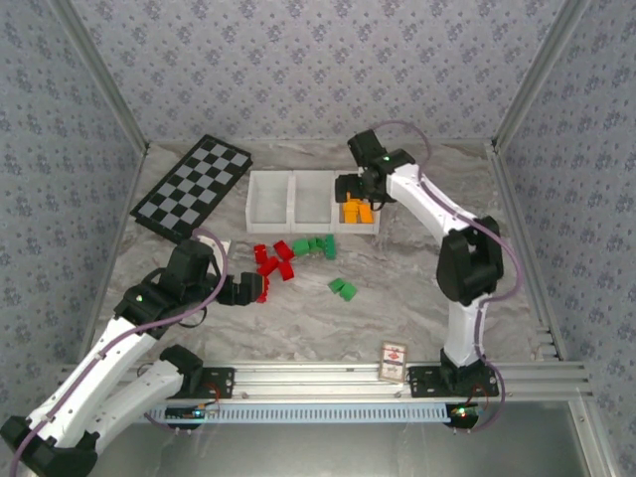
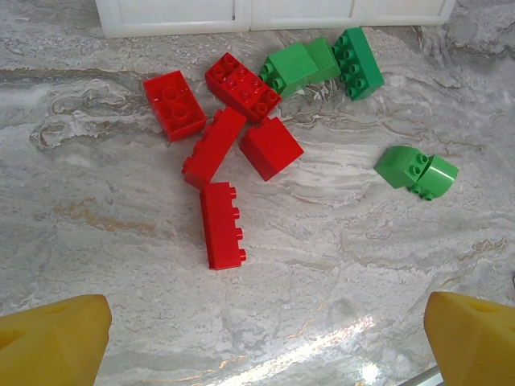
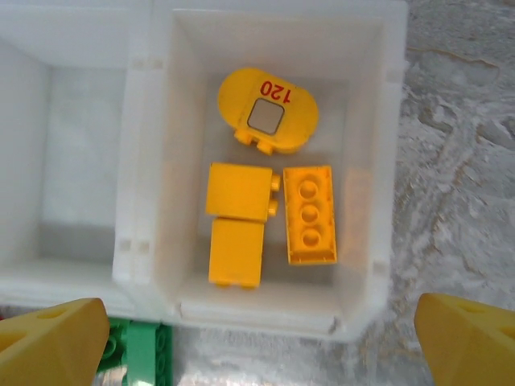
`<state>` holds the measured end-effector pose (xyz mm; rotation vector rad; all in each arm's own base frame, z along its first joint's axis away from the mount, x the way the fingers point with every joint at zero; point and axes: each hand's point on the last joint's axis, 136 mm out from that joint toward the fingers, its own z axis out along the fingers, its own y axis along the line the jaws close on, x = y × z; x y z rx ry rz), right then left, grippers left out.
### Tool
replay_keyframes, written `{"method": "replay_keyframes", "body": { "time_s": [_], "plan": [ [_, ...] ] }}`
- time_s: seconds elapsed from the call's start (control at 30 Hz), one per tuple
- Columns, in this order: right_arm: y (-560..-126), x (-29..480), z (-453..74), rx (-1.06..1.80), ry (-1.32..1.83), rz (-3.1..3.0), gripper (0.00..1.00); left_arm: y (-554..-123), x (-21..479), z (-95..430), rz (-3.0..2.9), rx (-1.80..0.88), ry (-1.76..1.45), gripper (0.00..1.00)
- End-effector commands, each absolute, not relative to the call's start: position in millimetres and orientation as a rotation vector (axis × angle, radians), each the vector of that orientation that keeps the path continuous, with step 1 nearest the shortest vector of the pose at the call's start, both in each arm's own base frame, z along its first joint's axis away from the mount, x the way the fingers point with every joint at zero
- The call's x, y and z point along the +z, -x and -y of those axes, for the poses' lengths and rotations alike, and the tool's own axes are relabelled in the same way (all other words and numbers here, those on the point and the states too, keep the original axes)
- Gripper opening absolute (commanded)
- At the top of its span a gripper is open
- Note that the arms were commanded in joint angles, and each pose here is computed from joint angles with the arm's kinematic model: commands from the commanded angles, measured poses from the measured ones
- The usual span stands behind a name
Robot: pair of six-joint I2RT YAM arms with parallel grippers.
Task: Sort the legos into containers by color
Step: Place the lego in the container, then pick up the lego from the center of the table.
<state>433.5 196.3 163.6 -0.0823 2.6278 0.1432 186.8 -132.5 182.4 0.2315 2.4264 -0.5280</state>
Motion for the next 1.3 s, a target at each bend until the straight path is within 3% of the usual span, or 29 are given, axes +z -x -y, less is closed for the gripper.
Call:
{"method": "replay_keyframes", "body": {
  "time_s": [0.0,0.23,0.47,0.6,1.0,1.27],
  "plan": [
    [-409,178,-198,0.23,0.101,-2.594,1.0,-187,183,137,-2.42,-0.55,-0.247,1.0],
    [-331,173,-211,0.33,0.503,-2.565,0.99,-188,182,137,-2.426,-0.546,-0.247,1.0],
    [-238,148,-220,0.218,1.204,-2.424,0.99,-189,181,136,-2.43,-0.534,-0.241,1.0],
    [-213,136,-221,0.23,1.409,-2.332,1.0,-188,180,135,-2.432,-0.53,-0.239,1.0],
    [-202,76,-239,0.12,1.722,-2.318,0.97,-188,180,135,-2.43,-0.528,-0.238,1.0],
    [-215,50,-246,0.036,1.7,-2.436,0.95,-188,181,134,-2.429,-0.522,-0.236,1.0]
  ]
}}
